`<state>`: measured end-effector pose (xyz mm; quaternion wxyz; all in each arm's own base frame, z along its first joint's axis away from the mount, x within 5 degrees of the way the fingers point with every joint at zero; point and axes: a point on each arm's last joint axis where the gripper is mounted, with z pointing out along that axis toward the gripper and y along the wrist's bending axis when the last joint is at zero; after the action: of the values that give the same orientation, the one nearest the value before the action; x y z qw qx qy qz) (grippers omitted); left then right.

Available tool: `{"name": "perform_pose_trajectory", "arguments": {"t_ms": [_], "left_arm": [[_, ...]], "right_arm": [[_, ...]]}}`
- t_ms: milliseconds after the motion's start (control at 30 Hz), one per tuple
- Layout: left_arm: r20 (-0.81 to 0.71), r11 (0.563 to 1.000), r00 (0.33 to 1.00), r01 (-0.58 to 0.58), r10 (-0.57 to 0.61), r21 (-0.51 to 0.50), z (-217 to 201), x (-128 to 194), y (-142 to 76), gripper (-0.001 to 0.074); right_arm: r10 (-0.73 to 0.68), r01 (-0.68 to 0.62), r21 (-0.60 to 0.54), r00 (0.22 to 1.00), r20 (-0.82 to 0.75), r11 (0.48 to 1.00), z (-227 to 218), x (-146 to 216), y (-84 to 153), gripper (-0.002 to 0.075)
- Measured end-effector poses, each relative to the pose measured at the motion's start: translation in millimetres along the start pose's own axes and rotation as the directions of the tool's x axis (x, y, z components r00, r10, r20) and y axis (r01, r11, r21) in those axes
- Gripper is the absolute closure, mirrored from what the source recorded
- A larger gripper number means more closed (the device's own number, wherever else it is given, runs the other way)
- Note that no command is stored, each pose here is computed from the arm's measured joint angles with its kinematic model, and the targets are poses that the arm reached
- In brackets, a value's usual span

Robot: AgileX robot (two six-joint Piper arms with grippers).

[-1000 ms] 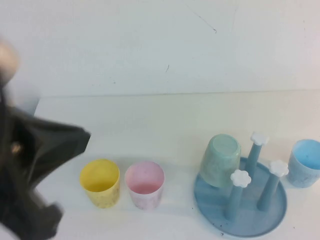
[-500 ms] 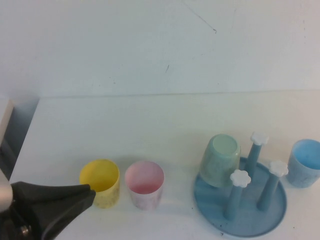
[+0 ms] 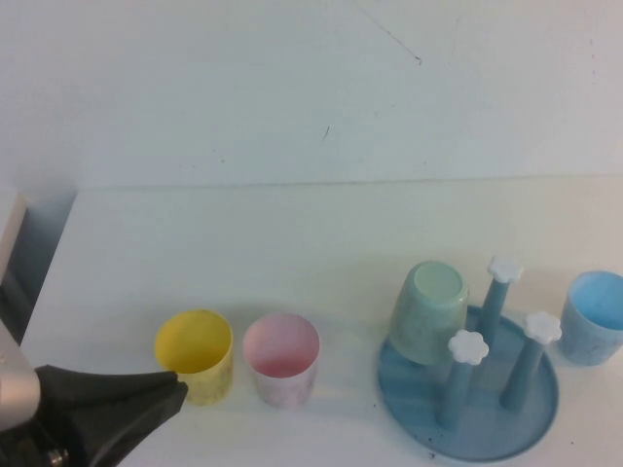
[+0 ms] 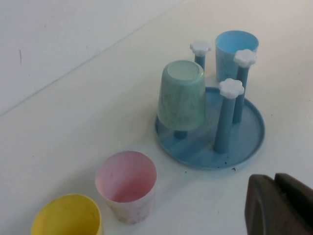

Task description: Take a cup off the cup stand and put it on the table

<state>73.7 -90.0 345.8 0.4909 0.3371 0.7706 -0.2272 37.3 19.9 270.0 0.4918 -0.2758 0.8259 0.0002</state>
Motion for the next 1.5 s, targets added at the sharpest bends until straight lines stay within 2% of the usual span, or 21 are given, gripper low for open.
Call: {"name": "perform_pose_trajectory", "arguments": {"t_ms": [700, 900, 1100, 1333, 1500], "left_arm": [[-0.054, 1.0, 0.999, 0.002, -0.003, -0.01, 2, 12, 1, 0.0737], [-0.041, 0.99, 0.996, 0.077, -0.082, -0.119, -7, 39, 16, 0.0737], [0.103, 0.937, 0.971, 0.234, -0.214, -0.259, -29, 69, 27, 0.0737], [0.359, 0.848, 0.916, 0.33, -0.181, -0.415, -36, 104, 32, 0.0737], [0.423, 0.782, 0.891, 0.38, -0.165, -0.494, -26, 131, 38, 0.0737]], "right_arm": [[0.005, -0.005, -0.006, 1.0, -0.012, 1.0, 4, 4, 1, 0.0727], [0.005, -0.005, -0.006, 1.0, -0.011, 1.0, 4, 4, 1, 0.0727], [0.005, -0.005, -0.006, 1.0, -0.011, 1.0, 4, 4, 1, 0.0727], [0.013, -0.013, -0.006, 1.0, -0.011, 1.0, 4, 4, 1, 0.0727], [0.015, -0.015, -0.006, 1.0, -0.011, 1.0, 4, 4, 1, 0.0727]]}}
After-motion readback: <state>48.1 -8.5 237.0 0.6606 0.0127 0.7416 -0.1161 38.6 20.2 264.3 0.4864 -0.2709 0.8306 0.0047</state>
